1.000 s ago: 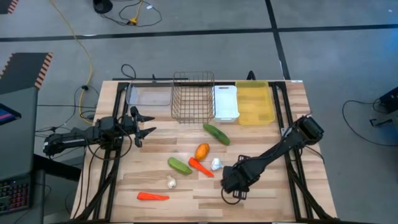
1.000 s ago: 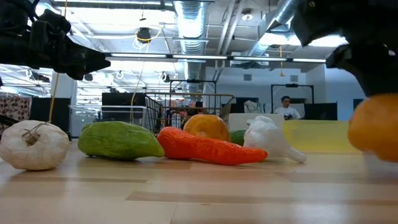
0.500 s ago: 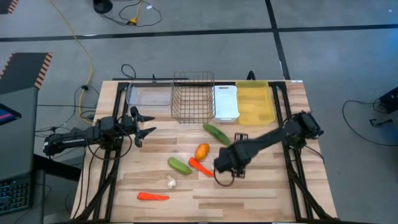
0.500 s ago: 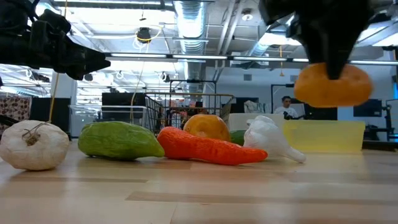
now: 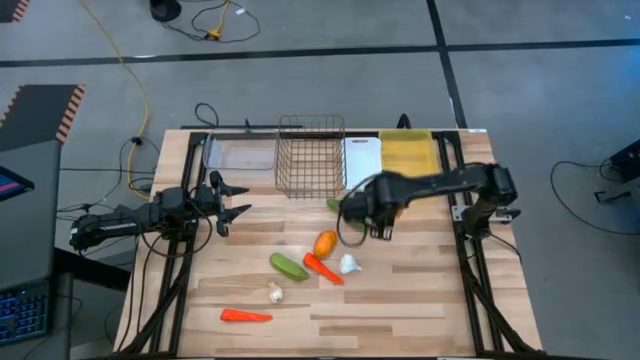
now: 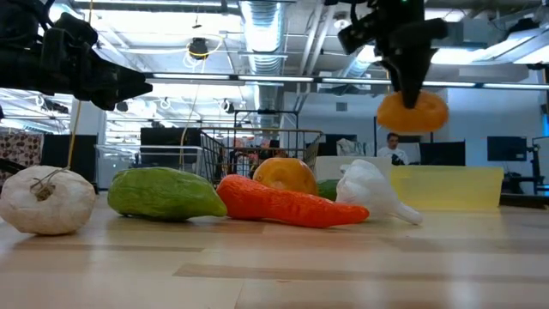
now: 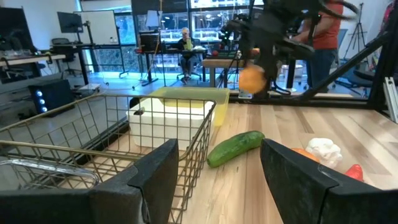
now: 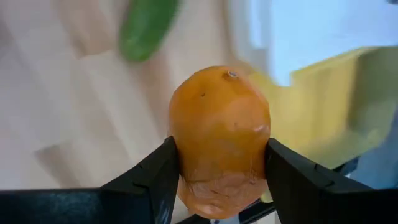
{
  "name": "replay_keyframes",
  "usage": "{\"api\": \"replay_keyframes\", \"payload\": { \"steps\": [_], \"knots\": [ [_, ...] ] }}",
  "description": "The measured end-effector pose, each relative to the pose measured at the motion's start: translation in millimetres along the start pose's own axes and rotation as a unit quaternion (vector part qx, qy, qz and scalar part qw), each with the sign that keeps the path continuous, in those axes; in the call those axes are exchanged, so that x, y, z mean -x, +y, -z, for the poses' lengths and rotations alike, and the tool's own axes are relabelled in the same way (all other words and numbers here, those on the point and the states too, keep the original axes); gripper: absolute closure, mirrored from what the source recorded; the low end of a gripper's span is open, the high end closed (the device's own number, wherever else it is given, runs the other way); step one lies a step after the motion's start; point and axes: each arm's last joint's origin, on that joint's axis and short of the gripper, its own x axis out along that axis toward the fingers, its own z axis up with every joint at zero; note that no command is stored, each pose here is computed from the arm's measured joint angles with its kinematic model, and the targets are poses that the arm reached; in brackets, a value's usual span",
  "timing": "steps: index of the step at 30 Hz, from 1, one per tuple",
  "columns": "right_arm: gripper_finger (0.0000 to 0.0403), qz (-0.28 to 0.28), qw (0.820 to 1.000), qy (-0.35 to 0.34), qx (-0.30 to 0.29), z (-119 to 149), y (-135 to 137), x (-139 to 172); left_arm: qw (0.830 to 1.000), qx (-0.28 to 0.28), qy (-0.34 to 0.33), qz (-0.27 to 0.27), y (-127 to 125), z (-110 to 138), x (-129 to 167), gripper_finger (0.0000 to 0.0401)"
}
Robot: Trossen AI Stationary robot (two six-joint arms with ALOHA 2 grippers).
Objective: Sort produce into baskets
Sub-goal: Put the bottom potato into the yellow bin
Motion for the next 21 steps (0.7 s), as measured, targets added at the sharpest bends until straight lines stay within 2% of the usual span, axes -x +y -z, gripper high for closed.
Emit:
{"api": "replay_keyframes", "payload": {
  "steps": [4,10,17,21],
  "knots": [
    [0.0171,0.011,0.999,-0.015,-0.036,6.4,-34.3,3.7,1.0,0.0,0.0,0.0,0.0,0.0,0.0,0.0187],
    [0.0171,0.042,0.995,0.003,-0.095,27.5,-75.6,-10.2,1.0,0.0,0.0,0.0,0.0,0.0,0.0,0.0187],
    [0.0171,0.042,0.986,0.046,-0.152,44.2,-100.3,-48.8,1.0,0.0,0.0,0.0,0.0,0.0,0.0,0.0187],
    [0.0167,0.039,0.986,0.058,-0.152,44.1,-107.9,-68.0,1.0,0.0,0.0,0.0,0.0,0.0,0.0,0.0187]
  ]
}}
